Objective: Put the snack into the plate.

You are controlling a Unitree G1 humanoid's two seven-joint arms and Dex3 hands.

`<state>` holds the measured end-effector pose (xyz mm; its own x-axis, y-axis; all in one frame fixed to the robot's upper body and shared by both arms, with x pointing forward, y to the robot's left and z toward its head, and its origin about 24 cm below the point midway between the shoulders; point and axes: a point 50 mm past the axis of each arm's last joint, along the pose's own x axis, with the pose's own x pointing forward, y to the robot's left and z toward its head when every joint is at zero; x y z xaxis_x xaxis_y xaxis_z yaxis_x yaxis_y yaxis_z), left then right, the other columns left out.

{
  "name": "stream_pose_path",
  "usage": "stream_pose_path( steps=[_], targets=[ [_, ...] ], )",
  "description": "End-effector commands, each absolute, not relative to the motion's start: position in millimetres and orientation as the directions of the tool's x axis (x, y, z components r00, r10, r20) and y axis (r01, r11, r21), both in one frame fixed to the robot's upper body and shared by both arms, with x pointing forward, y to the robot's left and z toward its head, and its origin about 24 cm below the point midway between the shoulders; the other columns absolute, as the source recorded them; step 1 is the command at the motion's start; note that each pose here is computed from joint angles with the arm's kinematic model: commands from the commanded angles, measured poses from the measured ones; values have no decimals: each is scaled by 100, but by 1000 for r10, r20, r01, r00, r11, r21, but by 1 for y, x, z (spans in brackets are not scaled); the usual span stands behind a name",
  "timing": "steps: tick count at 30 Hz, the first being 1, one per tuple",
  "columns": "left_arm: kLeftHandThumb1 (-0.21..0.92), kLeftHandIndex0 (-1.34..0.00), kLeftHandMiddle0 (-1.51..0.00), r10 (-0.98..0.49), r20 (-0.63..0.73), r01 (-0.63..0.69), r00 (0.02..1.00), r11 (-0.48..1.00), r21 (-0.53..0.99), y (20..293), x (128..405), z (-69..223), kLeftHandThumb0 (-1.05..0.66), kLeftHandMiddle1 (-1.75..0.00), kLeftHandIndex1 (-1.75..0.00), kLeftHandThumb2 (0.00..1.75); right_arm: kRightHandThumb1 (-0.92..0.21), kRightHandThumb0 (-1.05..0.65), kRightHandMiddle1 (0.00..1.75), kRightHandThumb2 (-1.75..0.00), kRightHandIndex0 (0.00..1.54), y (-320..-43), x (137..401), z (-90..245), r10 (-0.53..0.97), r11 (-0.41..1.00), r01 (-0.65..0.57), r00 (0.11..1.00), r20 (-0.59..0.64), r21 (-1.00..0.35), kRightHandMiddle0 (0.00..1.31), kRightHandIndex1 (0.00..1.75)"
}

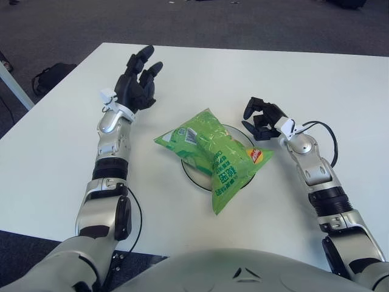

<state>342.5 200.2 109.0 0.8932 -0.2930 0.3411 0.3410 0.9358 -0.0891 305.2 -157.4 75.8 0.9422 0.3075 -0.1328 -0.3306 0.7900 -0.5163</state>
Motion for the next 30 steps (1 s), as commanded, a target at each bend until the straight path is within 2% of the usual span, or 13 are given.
stream_pose_path(
  steps=[1,4,6,8,9,12,18,23,30],
  targets=[
    [64,0,-11,-277,290,321,916,939,-120,206,343,101,-73,-108,-84,71,-65,-39,175,-90,76,-168,284,20,257,779,-426,886,-385,-459,36,167],
    [63,0,-15,-261,258,301,930,945,-127,207,343,97,-71,-118,-100,73,-64,-39,175,-90,76,-168,284,20,255,780,-422,889,-381,-462,37,167],
    [63,-1,-25,-245,230,277,942,953,-122,207,343,94,-67,-132,-126,80,-63,-39,175,-92,76,-168,284,20,252,782,-417,891,-377,-463,37,167],
    [63,-4,-32,-224,201,248,954,963,-108,207,342,91,-64,-140,-137,83,-62,-40,175,-92,76,-168,283,20,250,785,-412,894,-372,-463,38,167],
    [64,-15,-40,-213,188,234,959,967,-101,207,342,90,-55,-146,-150,84,-62,-40,175,-93,76,-168,283,20,249,786,-409,895,-369,-464,38,167],
    [62,-31,-53,-172,141,179,975,983,-34,206,341,86,-45,-162,-167,91,-62,-40,175,-94,77,-167,282,21,246,788,-395,905,-346,-472,38,167],
    [57,-41,-69,-120,93,114,988,991,70,201,336,78,-41,-173,-174,99,-60,-40,175,-95,80,-170,282,21,224,811,-349,927,-303,-470,39,168],
    [56,-42,-80,-75,49,66,996,985,160,199,330,64,-41,-174,-174,100,-60,-40,175,-96,82,-176,281,19,177,848,-282,949,-261,-449,39,169],
    [57,-42,-94,-29,-5,29,1000,980,197,198,328,47,-41,-175,-175,99,-60,-40,175,-96,81,-179,280,17,132,883,-216,966,-220,-417,39,170]
  ],
)
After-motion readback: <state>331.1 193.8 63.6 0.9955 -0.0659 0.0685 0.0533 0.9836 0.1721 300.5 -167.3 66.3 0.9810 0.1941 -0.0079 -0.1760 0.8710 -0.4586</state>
